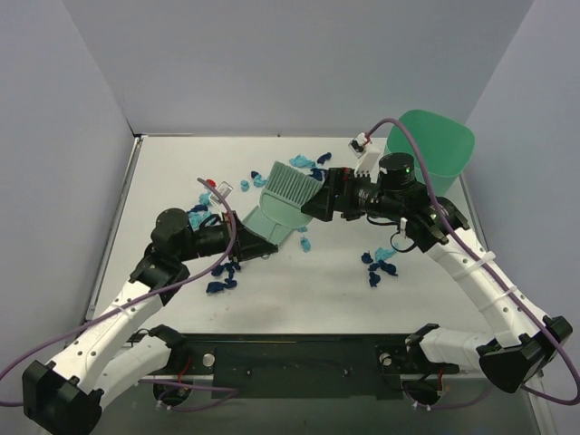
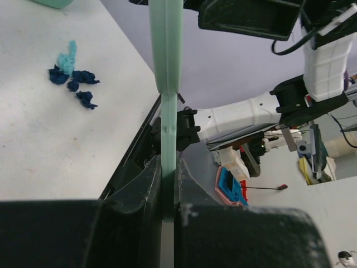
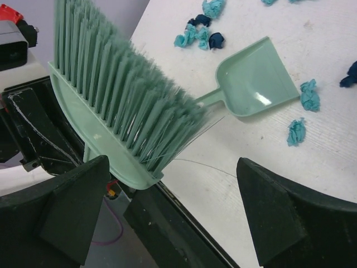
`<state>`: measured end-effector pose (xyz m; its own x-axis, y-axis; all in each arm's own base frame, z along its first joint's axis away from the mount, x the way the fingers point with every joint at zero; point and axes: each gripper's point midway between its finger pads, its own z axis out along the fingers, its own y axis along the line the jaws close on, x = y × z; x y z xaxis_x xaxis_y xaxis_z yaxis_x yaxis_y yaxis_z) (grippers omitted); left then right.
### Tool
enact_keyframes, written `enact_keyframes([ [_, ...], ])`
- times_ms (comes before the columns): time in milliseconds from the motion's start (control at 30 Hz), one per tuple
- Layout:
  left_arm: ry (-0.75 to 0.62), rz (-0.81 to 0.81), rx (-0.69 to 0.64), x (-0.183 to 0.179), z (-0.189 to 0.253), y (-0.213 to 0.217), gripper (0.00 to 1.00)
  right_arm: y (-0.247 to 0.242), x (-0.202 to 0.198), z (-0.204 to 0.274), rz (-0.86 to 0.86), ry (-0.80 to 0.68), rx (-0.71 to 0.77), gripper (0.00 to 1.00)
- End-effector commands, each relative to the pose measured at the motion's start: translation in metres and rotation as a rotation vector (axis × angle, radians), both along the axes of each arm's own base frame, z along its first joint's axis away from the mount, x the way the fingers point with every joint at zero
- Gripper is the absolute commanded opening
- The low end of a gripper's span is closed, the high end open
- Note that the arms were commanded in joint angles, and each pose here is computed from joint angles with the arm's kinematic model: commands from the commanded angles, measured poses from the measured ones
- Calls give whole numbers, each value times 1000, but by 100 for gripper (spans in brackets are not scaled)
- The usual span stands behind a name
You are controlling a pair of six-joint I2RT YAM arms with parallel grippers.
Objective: Sweep away the paper scraps from the table
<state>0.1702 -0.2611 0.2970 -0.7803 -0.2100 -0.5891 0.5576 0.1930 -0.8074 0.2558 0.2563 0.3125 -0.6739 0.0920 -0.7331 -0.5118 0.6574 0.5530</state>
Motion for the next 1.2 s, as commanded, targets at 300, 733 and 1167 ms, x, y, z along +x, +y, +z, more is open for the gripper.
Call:
enact_keyframes([
  [300, -46, -123, -157, -13, 38, -5, 0, 40, -23, 46, 214, -6, 295, 73],
  [733, -27, -126, -175, -11, 37, -5, 0, 46, -30, 44, 234, 21, 313, 33],
  [1167, -13, -126, -189, -5, 41, -9, 0, 47, -35, 41, 253, 25, 316, 13],
])
